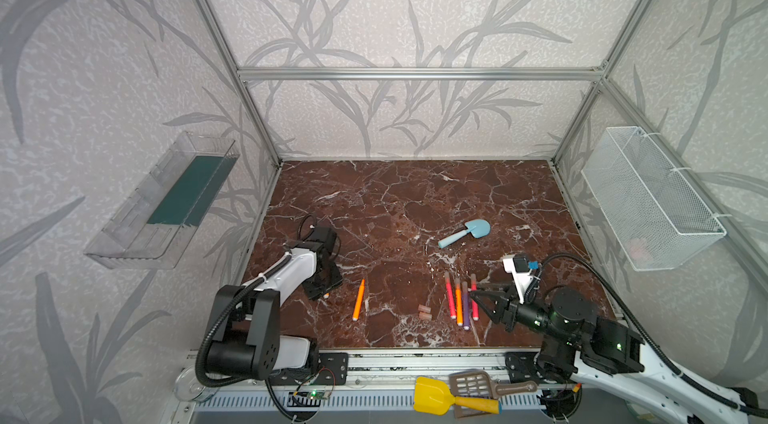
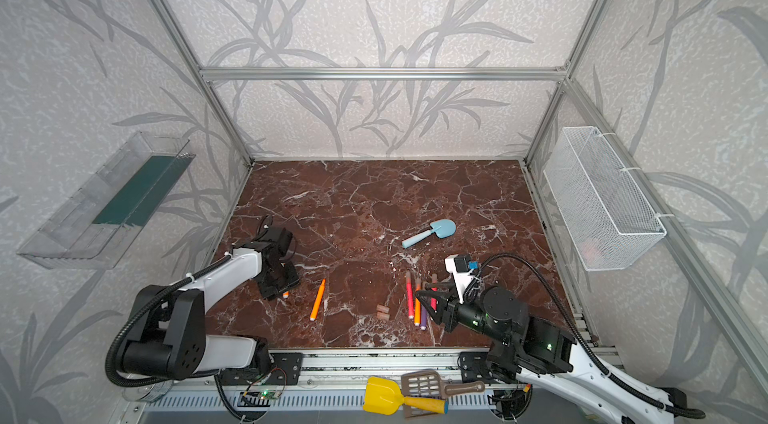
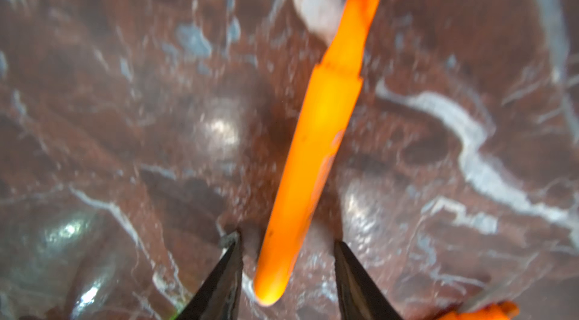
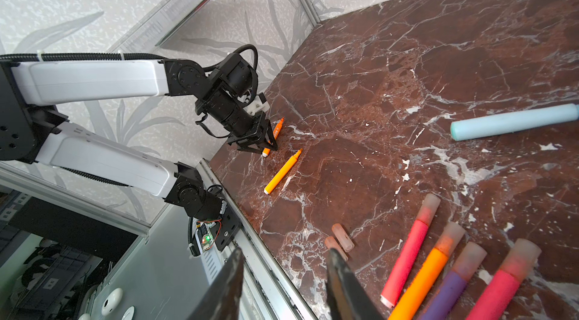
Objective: Insert the pens into the pen caps
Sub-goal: 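Close the left gripper on the orange marker and lift it upright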
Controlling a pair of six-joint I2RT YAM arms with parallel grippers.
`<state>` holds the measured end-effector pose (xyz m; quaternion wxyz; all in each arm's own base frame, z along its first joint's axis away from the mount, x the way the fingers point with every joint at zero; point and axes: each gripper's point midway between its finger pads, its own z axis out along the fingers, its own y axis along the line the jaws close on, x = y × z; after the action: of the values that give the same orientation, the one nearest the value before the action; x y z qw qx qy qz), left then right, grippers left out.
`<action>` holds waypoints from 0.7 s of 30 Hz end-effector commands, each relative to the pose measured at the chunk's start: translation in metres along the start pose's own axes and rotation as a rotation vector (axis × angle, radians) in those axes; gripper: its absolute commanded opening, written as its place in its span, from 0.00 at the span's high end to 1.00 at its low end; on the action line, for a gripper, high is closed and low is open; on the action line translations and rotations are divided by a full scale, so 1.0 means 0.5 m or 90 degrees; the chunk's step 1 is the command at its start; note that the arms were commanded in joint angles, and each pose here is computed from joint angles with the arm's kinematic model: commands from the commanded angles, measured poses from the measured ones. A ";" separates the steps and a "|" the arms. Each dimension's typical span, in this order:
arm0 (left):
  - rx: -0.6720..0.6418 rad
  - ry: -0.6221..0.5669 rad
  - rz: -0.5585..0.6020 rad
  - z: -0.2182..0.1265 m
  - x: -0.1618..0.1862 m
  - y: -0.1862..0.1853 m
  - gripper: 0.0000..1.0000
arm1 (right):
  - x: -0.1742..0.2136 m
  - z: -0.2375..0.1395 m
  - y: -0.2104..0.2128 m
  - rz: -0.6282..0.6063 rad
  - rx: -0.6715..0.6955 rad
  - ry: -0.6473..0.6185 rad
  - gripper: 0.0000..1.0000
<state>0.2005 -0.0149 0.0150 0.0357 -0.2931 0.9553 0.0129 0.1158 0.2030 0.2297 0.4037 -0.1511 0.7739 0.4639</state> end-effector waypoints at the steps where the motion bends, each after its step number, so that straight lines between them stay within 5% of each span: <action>1: -0.029 -0.003 -0.025 0.001 0.021 0.029 0.53 | 0.009 0.002 0.004 0.006 -0.008 0.011 0.57; 8: -0.043 0.006 -0.012 0.029 0.024 0.032 0.59 | 0.016 0.006 0.003 0.012 -0.010 0.017 0.57; 21: -0.078 -0.005 0.001 0.031 -0.025 0.014 0.56 | 0.024 0.008 -0.005 0.009 0.002 0.026 0.57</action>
<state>0.2180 -0.0121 0.0128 0.0396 -0.2974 0.9533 0.0339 0.1134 0.2064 0.2185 0.3868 -0.1507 0.7829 0.4634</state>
